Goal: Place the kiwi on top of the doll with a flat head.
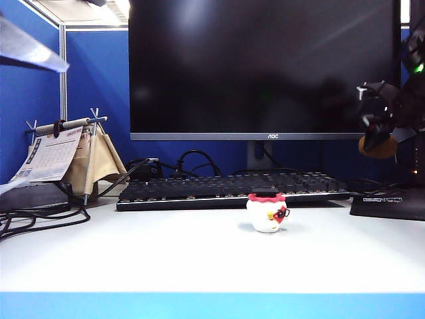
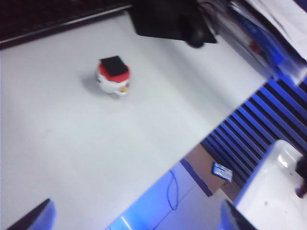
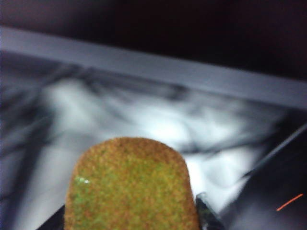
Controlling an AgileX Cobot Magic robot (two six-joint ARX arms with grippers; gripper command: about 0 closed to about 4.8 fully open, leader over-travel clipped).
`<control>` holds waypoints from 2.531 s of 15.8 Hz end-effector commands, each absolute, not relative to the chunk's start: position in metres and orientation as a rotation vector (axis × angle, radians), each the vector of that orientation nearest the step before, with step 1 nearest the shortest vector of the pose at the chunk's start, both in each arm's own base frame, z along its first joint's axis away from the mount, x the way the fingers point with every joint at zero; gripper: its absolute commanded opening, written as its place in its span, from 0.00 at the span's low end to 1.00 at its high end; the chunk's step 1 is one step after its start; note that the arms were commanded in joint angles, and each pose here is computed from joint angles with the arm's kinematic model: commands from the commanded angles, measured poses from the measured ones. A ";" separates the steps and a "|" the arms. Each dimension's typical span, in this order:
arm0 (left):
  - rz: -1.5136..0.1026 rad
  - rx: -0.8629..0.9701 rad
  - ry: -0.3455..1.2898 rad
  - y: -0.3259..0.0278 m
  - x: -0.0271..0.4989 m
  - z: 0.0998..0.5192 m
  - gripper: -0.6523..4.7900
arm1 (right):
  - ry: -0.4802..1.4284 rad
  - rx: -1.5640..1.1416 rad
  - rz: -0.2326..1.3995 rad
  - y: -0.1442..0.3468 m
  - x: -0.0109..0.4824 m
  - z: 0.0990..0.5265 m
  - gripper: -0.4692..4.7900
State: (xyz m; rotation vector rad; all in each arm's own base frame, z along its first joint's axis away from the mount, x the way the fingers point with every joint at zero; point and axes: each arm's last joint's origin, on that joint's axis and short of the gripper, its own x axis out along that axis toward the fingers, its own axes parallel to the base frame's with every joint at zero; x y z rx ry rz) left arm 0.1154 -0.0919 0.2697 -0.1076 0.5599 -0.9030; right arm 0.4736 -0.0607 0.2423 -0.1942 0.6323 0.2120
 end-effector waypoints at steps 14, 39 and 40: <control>-0.921 -0.081 0.617 -0.090 0.112 0.265 1.00 | 1.050 -0.150 0.972 0.119 0.369 0.282 0.49; -0.948 -0.015 0.650 -0.090 0.110 0.259 1.00 | 0.677 -0.104 0.795 0.117 0.277 0.242 0.17; -0.949 -0.016 0.650 -0.090 0.110 0.259 1.00 | 0.686 -0.104 0.797 0.119 0.281 0.242 0.17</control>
